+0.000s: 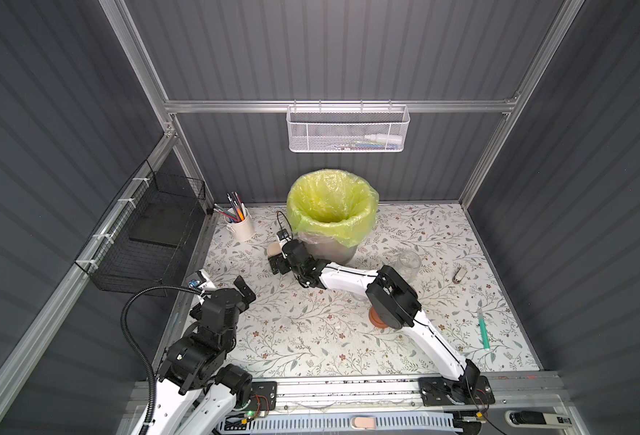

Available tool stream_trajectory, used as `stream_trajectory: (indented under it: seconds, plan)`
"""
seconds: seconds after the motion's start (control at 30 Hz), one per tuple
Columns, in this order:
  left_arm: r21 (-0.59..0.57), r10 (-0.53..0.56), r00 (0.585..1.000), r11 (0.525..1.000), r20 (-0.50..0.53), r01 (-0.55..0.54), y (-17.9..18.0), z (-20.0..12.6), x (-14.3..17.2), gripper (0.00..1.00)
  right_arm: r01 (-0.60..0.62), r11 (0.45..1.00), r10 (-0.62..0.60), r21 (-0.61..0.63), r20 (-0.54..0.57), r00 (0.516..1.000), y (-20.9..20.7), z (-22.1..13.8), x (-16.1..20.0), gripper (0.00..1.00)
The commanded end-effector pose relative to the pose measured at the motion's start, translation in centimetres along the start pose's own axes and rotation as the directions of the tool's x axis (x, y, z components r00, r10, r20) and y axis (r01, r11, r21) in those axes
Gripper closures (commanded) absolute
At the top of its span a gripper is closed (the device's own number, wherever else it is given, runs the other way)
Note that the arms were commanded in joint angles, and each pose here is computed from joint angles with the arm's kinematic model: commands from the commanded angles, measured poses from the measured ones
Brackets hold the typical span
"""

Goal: Empty expired oatmeal from jars
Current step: Pick up the jar from the center of the board.

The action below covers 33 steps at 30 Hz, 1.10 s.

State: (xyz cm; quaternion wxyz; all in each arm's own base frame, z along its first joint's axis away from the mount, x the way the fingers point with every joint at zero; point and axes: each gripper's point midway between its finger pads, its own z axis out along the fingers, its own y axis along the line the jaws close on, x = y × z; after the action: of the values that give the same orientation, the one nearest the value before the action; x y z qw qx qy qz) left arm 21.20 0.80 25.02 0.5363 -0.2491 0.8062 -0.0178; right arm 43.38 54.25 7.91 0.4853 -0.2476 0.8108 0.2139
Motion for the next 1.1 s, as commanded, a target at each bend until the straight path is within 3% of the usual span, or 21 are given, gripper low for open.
stream_trajectory:
  seconds: [0.0, 0.53, 1.07]
  plan:
    - [0.016, 0.005, 1.0, 1.0, 0.007, -0.006, -0.4, -0.2, -0.6, 0.0, -0.004, 1.0, 0.004, -0.026, -0.001, 1.0, 0.3, 0.7, -0.1, 0.01]
    - [0.038, 0.017, 1.0, 0.999, 0.011, -0.017, -0.7, -0.6, -1.0, 0.0, -0.142, 0.99, 0.139, -0.026, -0.094, 0.986, -0.2, 3.2, 0.3, 0.01]
    - [0.044, 0.025, 1.0, 0.999, 0.011, -0.026, -1.2, -0.2, -0.9, 0.0, -0.093, 0.996, 0.091, -0.017, -0.103, 0.991, 0.2, 2.5, 1.7, 0.02]
